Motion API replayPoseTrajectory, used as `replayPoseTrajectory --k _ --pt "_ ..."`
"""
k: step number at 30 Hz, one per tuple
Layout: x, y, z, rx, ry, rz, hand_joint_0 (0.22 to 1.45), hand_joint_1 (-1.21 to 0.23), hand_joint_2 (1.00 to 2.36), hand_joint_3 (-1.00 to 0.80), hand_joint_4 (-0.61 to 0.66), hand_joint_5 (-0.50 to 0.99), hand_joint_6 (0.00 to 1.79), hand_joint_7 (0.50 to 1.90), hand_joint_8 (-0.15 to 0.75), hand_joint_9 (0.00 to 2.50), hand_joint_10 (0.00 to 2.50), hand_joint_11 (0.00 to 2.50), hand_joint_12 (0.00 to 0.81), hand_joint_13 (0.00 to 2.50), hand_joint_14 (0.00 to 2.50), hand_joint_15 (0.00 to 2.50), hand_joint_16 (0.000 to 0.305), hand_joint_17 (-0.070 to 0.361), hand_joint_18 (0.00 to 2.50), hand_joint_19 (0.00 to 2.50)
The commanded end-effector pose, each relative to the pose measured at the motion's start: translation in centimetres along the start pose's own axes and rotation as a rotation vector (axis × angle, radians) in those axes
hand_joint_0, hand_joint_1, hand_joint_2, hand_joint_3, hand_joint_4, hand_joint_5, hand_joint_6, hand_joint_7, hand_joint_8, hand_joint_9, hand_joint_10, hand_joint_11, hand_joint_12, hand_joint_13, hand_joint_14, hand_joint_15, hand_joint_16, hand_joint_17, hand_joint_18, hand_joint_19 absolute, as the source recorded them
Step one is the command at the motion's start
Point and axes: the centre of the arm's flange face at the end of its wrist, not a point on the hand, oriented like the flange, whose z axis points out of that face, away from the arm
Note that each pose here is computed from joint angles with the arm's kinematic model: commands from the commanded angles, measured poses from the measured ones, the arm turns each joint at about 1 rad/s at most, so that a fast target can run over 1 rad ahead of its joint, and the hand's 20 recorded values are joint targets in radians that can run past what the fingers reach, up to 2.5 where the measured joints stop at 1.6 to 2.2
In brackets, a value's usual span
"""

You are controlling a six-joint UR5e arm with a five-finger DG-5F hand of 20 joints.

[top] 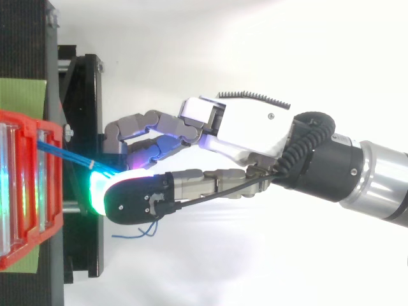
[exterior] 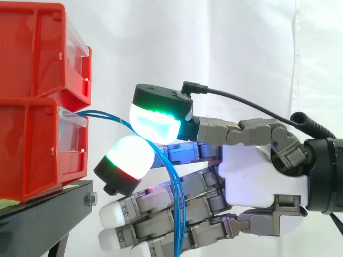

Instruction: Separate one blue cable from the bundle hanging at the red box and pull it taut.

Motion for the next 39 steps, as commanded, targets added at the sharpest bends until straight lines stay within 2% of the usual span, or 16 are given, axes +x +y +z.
replayPoseTrajectory --k 1,4,9,14,20,28,31,33,34,36,39 --pt "-0.3 0.6 -0.3 0.023 0.000 -0.007 0.61 -0.59 1.03 -0.19 0.25 -0.14 0.82 1.14 0.321 0.82 0.01 0.29 0.265 0.52 0.00 0.07 0.036 0.080 0.50 0.24" --pt "-0.6 1.5 -0.6 0.034 0.000 -0.014 0.61 -0.62 1.03 -0.18 0.25 -0.15 0.83 1.16 0.320 0.81 0.01 0.31 0.269 0.52 0.00 0.07 0.036 0.081 0.50 0.23" --pt "-1.0 1.7 -0.9 0.056 -0.002 -0.025 0.61 -0.67 1.03 -0.16 0.24 -0.16 0.86 1.14 0.322 0.79 0.01 0.35 0.273 0.51 0.00 0.06 0.036 0.082 0.49 0.23" --pt "-1.2 2.0 -0.8 0.052 -0.004 -0.023 0.63 -0.71 1.03 -0.19 0.22 -0.18 0.88 1.08 0.329 0.79 0.02 0.39 0.279 0.51 0.00 0.07 0.037 0.082 0.49 0.24" --pt "-1.3 2.0 -0.8 0.051 -0.006 -0.026 0.66 -0.75 1.02 -0.30 0.20 -0.20 0.89 1.01 0.326 0.77 0.01 0.45 0.282 0.50 0.00 0.08 0.037 0.084 0.48 0.23" --pt "-1.8 1.8 -0.7 0.052 -0.023 -0.024 0.72 -0.74 1.00 -0.50 0.21 -0.22 0.89 0.94 0.313 0.73 0.02 0.48 0.281 0.49 0.00 0.08 0.037 0.083 0.48 0.22" --pt "-1.8 1.8 -0.7 0.050 -0.023 -0.024 0.68 -0.77 1.00 -0.50 0.23 -0.21 0.89 0.95 0.311 0.75 0.02 0.50 0.278 0.50 0.00 0.08 0.037 0.083 0.49 0.23" --pt "-1.9 2.0 -0.7 0.049 -0.024 -0.023 0.60 -0.73 1.00 -0.50 0.24 -0.21 0.89 0.94 0.311 0.76 0.02 0.49 0.277 0.50 0.00 0.09 0.037 0.083 0.49 0.25" --pt "-2.1 1.8 -0.6 0.051 -0.026 -0.024 0.54 -0.64 1.00 -0.50 0.24 -0.20 0.87 0.96 0.320 0.79 0.02 0.49 0.285 0.51 0.00 0.09 0.038 0.086 0.50 0.25" --pt "-2.3 1.8 -0.6 0.051 -0.029 -0.022 0.51 -0.53 1.00 -0.50 0.23 -0.19 0.85 0.96 0.326 0.82 0.01 0.46 0.290 0.52 0.00 0.09 0.040 0.089 0.51 0.26" --pt "-2.4 1.8 -0.6 0.051 -0.030 -0.024 0.58 -0.37 1.00 -0.50 0.20 -0.17 0.83 1.02 0.311 0.84 0.01 0.45 0.273 0.52 0.00 0.09 0.036 0.082 0.48 0.28"
